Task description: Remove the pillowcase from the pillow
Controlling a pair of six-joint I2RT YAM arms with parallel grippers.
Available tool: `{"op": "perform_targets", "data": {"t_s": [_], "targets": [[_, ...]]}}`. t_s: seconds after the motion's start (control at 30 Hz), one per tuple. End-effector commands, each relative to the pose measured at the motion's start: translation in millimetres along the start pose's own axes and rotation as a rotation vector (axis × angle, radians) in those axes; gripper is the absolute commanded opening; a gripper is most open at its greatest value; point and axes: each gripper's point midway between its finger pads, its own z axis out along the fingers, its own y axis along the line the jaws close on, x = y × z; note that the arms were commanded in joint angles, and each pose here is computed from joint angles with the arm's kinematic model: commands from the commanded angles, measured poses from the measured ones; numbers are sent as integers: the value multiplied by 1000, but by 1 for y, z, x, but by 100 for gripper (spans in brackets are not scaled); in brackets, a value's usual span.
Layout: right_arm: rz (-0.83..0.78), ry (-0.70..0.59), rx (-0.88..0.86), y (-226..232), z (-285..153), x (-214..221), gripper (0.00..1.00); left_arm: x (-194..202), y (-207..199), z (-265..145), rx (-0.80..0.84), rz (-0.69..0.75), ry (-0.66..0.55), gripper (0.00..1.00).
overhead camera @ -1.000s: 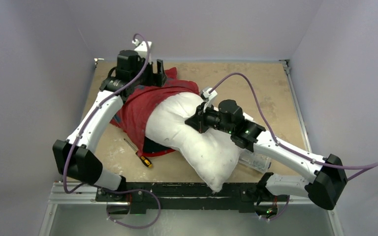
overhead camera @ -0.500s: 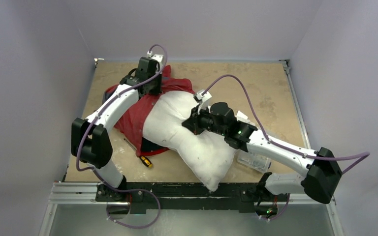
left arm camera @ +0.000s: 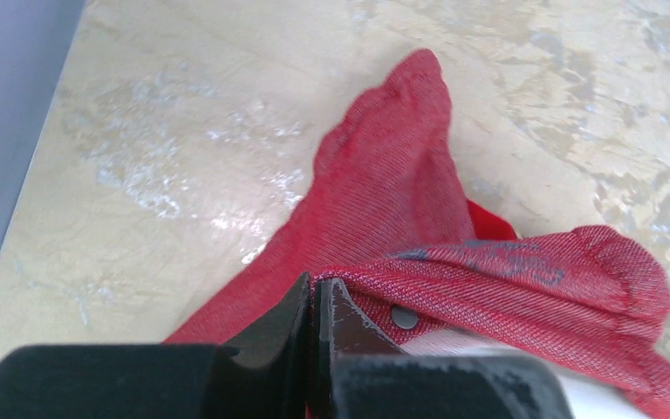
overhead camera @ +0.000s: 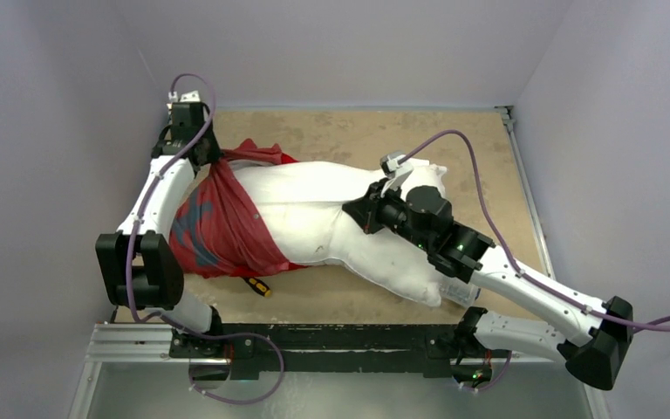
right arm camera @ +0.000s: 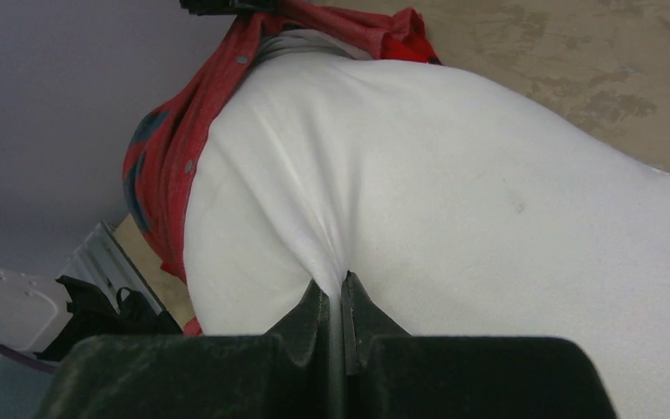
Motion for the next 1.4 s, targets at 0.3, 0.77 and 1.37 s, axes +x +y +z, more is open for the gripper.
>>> {"op": "perform_targets", "data": {"t_s": [0.3, 0.77, 1.37], "targets": [[146, -281, 132, -11, -43, -87, 0, -42, 85, 8, -102, -244, -132, 0], [-39, -33, -120, 28, 26, -29, 33, -20, -126, -52, 497, 88, -120, 0], [-239, 114, -113, 55, 106, 7, 96, -35, -101, -104, 335, 131, -225, 39]]}}
